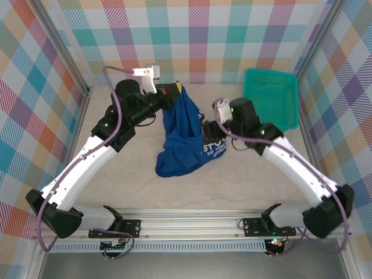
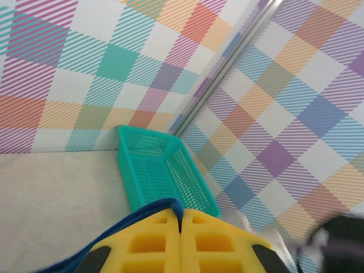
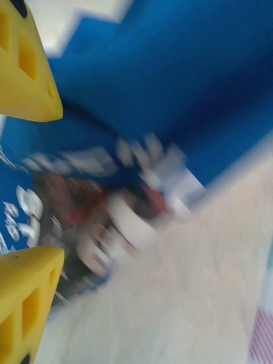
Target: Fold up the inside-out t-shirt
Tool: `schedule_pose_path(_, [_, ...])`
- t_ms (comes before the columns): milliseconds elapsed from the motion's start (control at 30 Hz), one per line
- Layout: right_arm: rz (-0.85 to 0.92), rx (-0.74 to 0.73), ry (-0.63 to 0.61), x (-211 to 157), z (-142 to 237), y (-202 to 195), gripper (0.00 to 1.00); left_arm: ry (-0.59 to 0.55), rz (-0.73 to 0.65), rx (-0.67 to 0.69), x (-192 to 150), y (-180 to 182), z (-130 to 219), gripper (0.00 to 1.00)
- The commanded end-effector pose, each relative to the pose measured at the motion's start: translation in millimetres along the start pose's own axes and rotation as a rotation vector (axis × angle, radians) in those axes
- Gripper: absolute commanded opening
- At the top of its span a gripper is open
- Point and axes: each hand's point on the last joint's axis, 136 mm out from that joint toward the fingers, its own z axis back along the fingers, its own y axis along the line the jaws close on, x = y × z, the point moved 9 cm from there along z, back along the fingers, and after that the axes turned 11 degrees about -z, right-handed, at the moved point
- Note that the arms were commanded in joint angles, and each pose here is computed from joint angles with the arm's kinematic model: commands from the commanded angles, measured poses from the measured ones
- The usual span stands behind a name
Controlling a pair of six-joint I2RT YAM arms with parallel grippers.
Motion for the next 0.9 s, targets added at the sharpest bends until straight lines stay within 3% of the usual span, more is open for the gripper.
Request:
schedule_pose_path(0, [-0.048, 0.161, -0.042, -27.7, -15.6, 25.9, 0.68, -0.088, 0.017, 0.003, 17.4, -4.9, 3.8, 0.0])
schedule_pose_path(100, [-0.013, 0.166, -0.035, -60.4, -35.4, 38.2, 0.74, -0.093, 0.011, 0.019, 20.4, -4.5, 4.4, 0.0])
schedule_pose_path(267, [0.036, 0.164, -0.07, -100.2, -67.0, 63.4, 0.74, -0.105, -0.005, 0.053, 25.4, -3.7, 7.1, 0.0])
schedule_pose_path(500, [-0.048, 0.064, -0.132, -109.7, -114.0, 59.0, 0.71, -0.115, -0.026, 0.082, 29.7, -3.2, 11.8, 0.0])
schedule_pose_path(567, [-0.056, -0.021, -0.169, -105.1, -123.4, 53.1, 0.61, -0.125, -0.031, 0.105, 30.5, -1.8, 14.8, 0.0])
schedule_pose_path(767, [-0.036, -0.11, -0.221, -90.5, -111.6, 24.5, 0.02, -0.174, -0.054, 0.202, 37.0, 7.1, 26.4, 0.0])
schedule_pose_path(867, [-0.006, -0.15, -0.221, -81.5, -85.7, 7.0, 0.0, -0.2, -0.046, 0.276, 44.0, 22.9, 35.3, 0.0])
